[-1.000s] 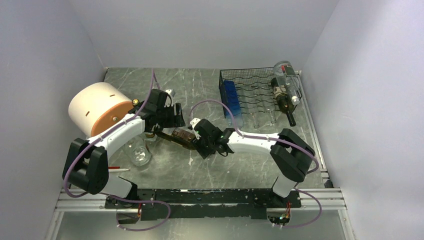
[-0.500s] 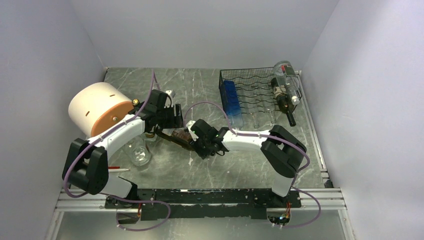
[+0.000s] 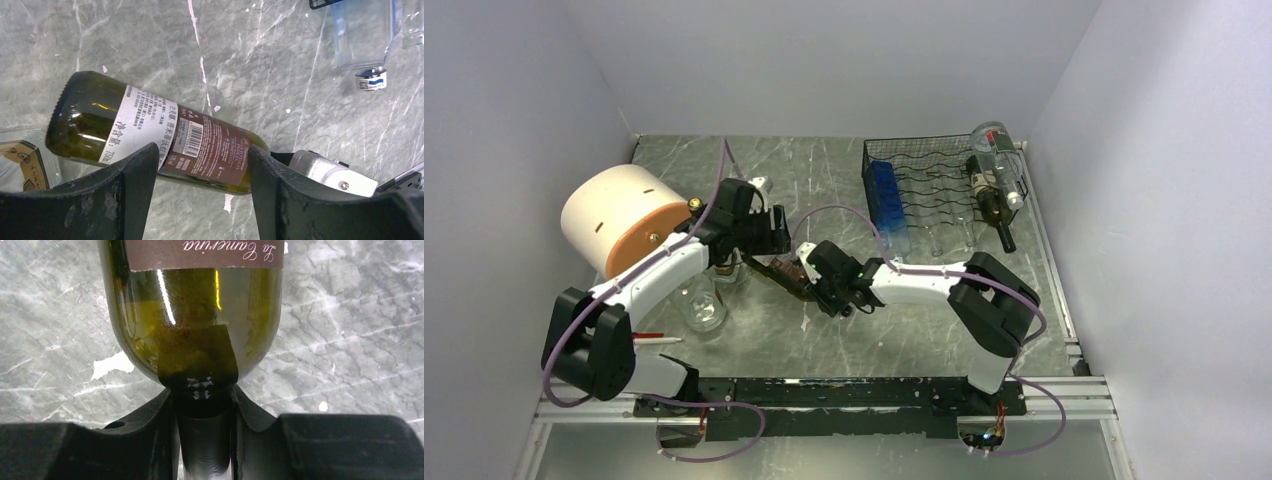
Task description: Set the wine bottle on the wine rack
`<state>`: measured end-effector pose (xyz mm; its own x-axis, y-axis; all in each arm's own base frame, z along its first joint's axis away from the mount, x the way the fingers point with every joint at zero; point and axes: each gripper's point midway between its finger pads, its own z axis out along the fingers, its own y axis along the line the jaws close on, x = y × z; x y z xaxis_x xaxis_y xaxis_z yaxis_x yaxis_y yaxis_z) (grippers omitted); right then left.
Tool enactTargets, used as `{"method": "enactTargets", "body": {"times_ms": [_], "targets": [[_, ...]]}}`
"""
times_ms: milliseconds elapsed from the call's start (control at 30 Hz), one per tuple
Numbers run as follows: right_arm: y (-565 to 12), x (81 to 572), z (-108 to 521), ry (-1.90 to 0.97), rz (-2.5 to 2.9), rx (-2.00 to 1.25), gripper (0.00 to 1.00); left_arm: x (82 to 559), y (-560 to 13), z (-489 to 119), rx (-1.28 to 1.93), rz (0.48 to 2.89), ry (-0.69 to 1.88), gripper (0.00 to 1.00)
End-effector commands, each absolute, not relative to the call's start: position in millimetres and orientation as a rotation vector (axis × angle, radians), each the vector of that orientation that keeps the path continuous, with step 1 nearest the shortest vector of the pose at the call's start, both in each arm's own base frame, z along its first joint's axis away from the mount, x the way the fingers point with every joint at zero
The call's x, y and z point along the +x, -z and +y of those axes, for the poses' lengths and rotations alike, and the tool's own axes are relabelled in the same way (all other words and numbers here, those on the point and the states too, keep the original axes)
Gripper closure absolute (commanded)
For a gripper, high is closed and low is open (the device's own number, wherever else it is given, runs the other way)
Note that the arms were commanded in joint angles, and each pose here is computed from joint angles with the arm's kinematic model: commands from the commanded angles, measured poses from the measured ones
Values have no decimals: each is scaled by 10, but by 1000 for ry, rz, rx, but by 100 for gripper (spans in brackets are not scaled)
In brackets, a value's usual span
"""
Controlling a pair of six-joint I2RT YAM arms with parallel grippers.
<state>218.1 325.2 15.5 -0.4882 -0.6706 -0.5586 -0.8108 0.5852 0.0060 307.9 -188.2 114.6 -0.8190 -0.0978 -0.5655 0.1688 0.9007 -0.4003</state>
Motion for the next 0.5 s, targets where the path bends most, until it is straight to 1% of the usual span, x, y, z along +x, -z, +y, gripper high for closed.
{"method": "enactTargets", "body": {"times_ms": [0, 167, 467], "targets": [[-270, 2181, 3125, -335, 2310, -1137, 100, 3099, -1388, -1891, 55, 2395, 625, 30], [-610, 2210, 3152, -383, 2248, -1067, 100, 3122, -1575, -1864, 53, 2345, 617, 30], [-1044, 2255, 3086, -400, 2161, -978, 100, 3118, -1868, -1841, 50, 2263, 630, 31]]}}
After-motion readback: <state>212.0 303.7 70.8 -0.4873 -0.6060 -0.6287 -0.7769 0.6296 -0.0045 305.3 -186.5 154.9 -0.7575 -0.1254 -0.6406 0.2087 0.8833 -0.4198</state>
